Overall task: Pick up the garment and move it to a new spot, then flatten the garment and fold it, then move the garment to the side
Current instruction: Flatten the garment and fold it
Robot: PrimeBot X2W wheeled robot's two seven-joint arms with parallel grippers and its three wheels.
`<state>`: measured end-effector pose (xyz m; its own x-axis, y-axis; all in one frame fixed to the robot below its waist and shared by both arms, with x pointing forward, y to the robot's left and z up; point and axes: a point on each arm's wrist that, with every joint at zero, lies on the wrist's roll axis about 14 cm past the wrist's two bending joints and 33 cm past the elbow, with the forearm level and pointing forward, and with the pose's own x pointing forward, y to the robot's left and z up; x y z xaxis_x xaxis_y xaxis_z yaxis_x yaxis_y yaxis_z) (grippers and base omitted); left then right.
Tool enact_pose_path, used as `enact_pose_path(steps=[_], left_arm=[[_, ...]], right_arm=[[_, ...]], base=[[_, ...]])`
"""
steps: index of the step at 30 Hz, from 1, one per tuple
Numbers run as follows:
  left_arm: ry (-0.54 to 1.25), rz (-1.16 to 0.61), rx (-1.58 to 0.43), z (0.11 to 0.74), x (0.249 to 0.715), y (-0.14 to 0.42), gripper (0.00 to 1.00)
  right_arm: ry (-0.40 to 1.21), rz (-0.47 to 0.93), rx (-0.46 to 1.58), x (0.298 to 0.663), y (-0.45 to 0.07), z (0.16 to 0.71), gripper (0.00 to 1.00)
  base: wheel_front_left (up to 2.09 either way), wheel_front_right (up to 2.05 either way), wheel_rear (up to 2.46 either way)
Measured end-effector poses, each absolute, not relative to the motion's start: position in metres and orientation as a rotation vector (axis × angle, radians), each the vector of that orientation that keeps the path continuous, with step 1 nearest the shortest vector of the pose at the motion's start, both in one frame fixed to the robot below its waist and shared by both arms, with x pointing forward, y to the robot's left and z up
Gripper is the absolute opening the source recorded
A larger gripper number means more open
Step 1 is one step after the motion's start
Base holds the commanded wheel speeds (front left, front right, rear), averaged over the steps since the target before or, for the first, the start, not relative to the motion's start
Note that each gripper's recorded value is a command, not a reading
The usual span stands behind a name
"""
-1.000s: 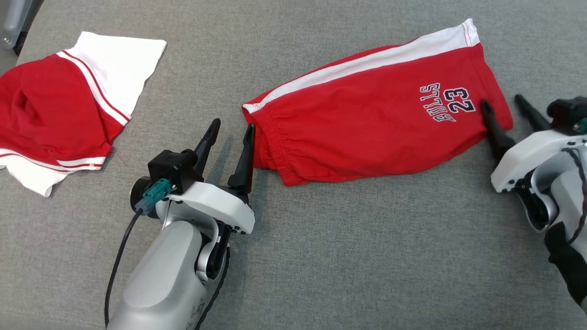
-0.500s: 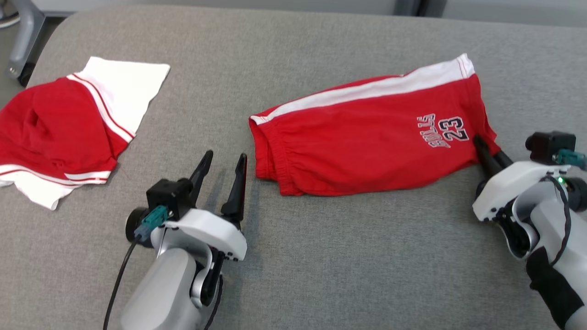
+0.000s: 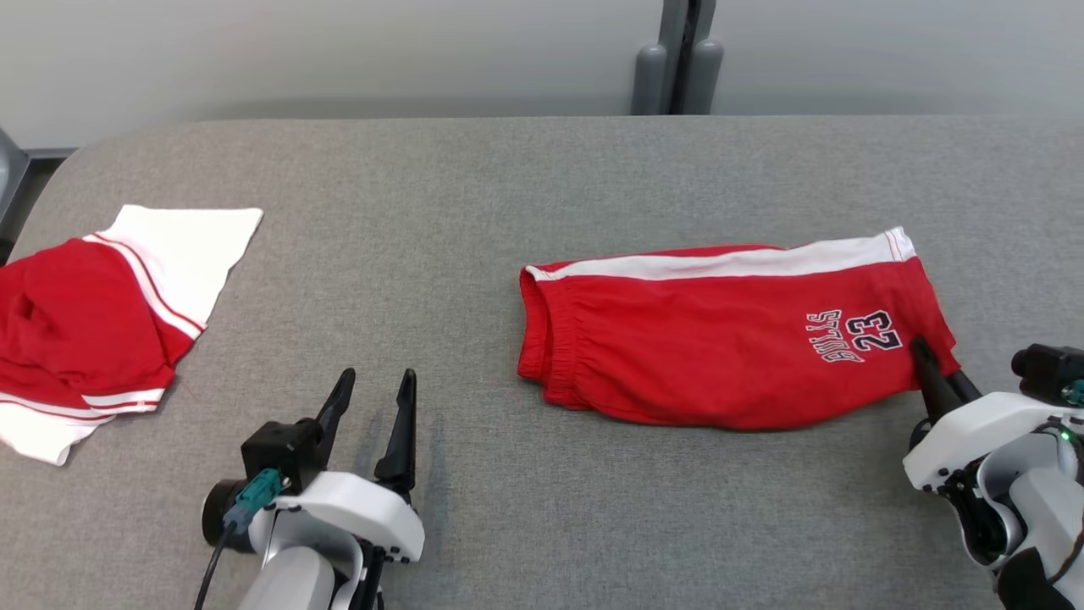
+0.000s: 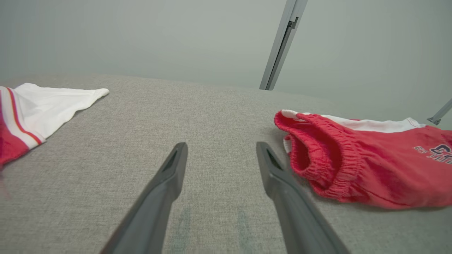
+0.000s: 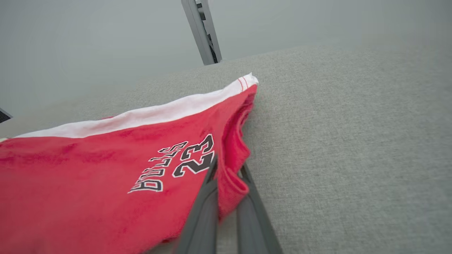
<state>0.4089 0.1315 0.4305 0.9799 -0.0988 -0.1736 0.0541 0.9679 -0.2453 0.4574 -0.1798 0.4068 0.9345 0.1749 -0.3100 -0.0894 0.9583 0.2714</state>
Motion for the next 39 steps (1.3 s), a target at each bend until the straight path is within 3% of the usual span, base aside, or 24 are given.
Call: enact_pose_path(steps=[8, 17, 25, 28, 35, 39], left_arm=[[0.215, -0.039, -0.246, 0.420, 0.394, 0.141, 1.00], [0.223, 0.015, -0.264, 0.417, 0.380, 0.159, 1.00], [0.214, 0.088, -0.273, 0.419, 0.366, 0.181, 1.00], [0.212, 0.106, -0.275, 0.420, 0.362, 0.187, 1.00], [0.211, 0.103, -0.265, 0.419, 0.367, 0.185, 1.00], [0.205, 0.071, -0.256, 0.421, 0.376, 0.175, 1.00]], right_arm=[[0.207, 0.210, 0.180, 0.474, -0.167, 0.448, 0.00], [0.109, 0.599, 0.158, 0.473, -0.016, 0.489, 0.00], [0.241, 0.824, 0.114, 0.434, 0.066, 0.460, 0.00], [0.282, 0.835, 0.097, 0.428, 0.072, 0.446, 1.00], [0.282, 0.735, 0.116, 0.442, 0.043, 0.442, 1.00], [0.203, 0.638, 0.170, 0.463, 0.012, 0.465, 1.00]], base=[[0.00, 0.00, 0.00], [0.00, 0.00, 0.00], [0.00, 0.00, 0.00], [0.00, 0.00, 0.00], [0.00, 0.00, 0.00], [0.00, 0.00, 0.00]])
